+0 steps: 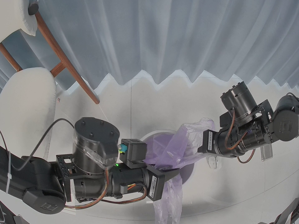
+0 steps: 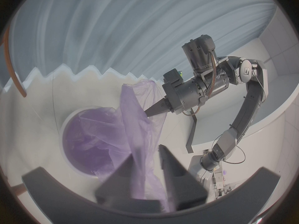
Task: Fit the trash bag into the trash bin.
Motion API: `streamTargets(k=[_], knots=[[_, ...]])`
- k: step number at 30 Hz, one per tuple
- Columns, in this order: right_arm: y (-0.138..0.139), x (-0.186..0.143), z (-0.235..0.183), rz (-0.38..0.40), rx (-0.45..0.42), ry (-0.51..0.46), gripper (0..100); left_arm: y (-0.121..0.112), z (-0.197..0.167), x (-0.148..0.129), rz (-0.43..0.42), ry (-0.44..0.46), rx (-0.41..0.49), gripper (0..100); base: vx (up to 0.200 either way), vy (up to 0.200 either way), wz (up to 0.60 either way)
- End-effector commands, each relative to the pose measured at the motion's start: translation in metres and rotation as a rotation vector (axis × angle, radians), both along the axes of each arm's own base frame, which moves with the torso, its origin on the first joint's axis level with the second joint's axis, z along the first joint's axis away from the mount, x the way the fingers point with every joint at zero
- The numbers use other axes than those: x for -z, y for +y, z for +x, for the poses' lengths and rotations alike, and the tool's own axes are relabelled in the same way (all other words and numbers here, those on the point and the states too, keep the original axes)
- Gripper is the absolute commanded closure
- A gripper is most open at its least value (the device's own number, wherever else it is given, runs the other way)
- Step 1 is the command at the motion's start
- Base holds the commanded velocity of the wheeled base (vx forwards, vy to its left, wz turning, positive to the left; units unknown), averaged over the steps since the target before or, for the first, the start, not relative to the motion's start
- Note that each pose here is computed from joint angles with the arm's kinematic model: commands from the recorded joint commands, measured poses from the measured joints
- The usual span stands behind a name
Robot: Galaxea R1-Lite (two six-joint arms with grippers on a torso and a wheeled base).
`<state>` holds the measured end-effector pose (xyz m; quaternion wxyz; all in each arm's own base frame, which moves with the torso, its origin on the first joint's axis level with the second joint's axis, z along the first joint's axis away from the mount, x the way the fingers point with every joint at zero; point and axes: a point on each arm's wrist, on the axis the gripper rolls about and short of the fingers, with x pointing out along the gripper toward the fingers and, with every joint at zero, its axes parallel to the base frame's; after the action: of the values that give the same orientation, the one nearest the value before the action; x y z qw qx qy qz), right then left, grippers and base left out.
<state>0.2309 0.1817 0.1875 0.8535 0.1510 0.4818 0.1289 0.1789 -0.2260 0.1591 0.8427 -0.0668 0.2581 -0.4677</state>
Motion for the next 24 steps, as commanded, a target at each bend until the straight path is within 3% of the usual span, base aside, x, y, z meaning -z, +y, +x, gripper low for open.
streamTargets(k=[1,9,15,20,24], knots=[[0.000,-0.004,0.002,0.010,0.006,-0.010,100,-0.001,0.001,-0.002,-0.019,0.021,-0.011,0,0.000,0.000,0.00],[-0.010,-0.011,0.012,0.036,0.062,-0.027,100,0.026,-0.021,0.000,-0.021,0.081,-0.037,0,0.000,0.000,0.00],[-0.018,-0.015,0.017,0.060,0.113,-0.030,100,0.051,-0.035,0.016,0.057,0.151,-0.073,0,0.000,0.000,0.00],[-0.025,-0.018,0.020,0.066,0.136,-0.037,100,0.057,-0.040,0.028,0.094,0.183,-0.066,0,0.000,0.000,0.00],[-0.028,-0.022,0.018,0.079,0.146,-0.048,100,0.048,-0.033,0.030,0.106,0.191,-0.068,0,0.000,0.000,0.00]])
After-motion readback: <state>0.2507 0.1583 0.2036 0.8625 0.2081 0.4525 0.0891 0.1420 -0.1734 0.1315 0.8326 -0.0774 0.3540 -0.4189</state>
